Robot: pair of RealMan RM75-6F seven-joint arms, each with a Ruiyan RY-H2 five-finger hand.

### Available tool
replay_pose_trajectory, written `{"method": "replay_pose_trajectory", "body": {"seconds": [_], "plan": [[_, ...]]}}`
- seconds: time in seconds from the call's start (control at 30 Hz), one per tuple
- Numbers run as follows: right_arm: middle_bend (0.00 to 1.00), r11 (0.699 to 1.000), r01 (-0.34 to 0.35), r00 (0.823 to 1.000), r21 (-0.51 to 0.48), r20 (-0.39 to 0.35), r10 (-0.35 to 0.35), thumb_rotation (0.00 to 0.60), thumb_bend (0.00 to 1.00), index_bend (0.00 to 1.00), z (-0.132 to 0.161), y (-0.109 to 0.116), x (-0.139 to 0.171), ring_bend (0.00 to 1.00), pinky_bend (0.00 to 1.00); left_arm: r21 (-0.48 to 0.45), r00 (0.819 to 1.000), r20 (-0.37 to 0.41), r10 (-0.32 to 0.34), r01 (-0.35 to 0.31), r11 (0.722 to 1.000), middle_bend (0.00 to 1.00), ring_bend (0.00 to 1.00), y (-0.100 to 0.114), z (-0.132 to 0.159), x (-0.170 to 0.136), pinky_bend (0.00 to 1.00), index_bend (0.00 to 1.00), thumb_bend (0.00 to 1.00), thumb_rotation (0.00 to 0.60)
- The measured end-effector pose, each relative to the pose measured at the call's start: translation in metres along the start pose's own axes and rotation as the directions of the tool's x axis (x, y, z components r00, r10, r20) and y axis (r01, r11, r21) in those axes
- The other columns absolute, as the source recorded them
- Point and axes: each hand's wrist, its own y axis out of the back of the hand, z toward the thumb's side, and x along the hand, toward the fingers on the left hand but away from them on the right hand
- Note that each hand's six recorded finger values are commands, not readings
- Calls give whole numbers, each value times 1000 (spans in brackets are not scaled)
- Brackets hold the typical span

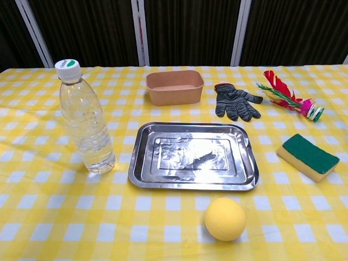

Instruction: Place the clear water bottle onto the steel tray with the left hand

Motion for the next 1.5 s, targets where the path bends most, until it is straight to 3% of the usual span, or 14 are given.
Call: {"method": "replay_pose_trajectory", "body": {"seconds": [0.23, 0.33, 0.43, 0.53, 0.67, 0.77, 0.87, 1.13, 1.37, 1.5], "plan": [[0, 1000, -9, 1000, -14, -5, 9, 600, 50, 54, 1, -2, -1, 0, 0, -52, 999, 19, -25, 26, 998, 86, 0, -4, 7, -2, 0, 117, 210, 600], [0, 1000, -18, 1000, -18, -1, 18, 600, 50, 54, 0, -4, -2, 0, 0, -131, 997, 39, -65, 70, 989, 86, 0, -11, 13, 0, 0, 117, 206, 600], [0, 999, -22, 1000, -26, -6, 22, 600, 49, 54, 1, -5, -3, 0, 0, -258, 987, 75, -142, 156, 953, 85, 0, -24, 25, 4, 0, 117, 204, 600], [0, 999, -26, 1000, -30, -9, 26, 600, 49, 54, 2, -5, -4, 0, 0, -403, 961, 128, -244, 276, 873, 85, 0, -40, 40, 9, 0, 117, 203, 600], [0, 999, -29, 1000, -37, -10, 29, 600, 50, 54, 2, -6, -5, 0, 0, -554, 897, 226, -380, 440, 707, 86, 0, -65, 71, 20, 0, 117, 203, 600], [0, 999, -33, 999, -43, -13, 33, 600, 49, 54, 2, -7, -5, 0, 0, -615, 863, 289, -415, 499, 611, 87, 0, -75, 96, 30, 0, 117, 203, 600], [0, 998, -35, 999, -49, -15, 34, 600, 49, 54, 2, -6, -5, 0, 0, -651, 854, 313, -416, 512, 560, 100, 0, -84, 114, 34, 0, 117, 203, 600], [0, 997, -34, 999, -68, -19, 33, 600, 50, 54, 3, -4, -4, 0, 0, -728, 874, 314, -371, 473, 496, 105, 0, -105, 146, 45, 0, 123, 202, 600], [0, 996, -41, 999, -74, -21, 40, 600, 49, 54, 2, -5, -5, 0, 0, -738, 882, 296, -367, 455, 498, 129, 0, -128, 163, 53, 0, 145, 202, 600], [0, 996, -41, 999, -77, -21, 40, 600, 48, 54, 2, -5, -5, 0, 0, -741, 880, 296, -371, 457, 492, 202, 0, -138, 175, 58, 0, 220, 237, 600]]}}
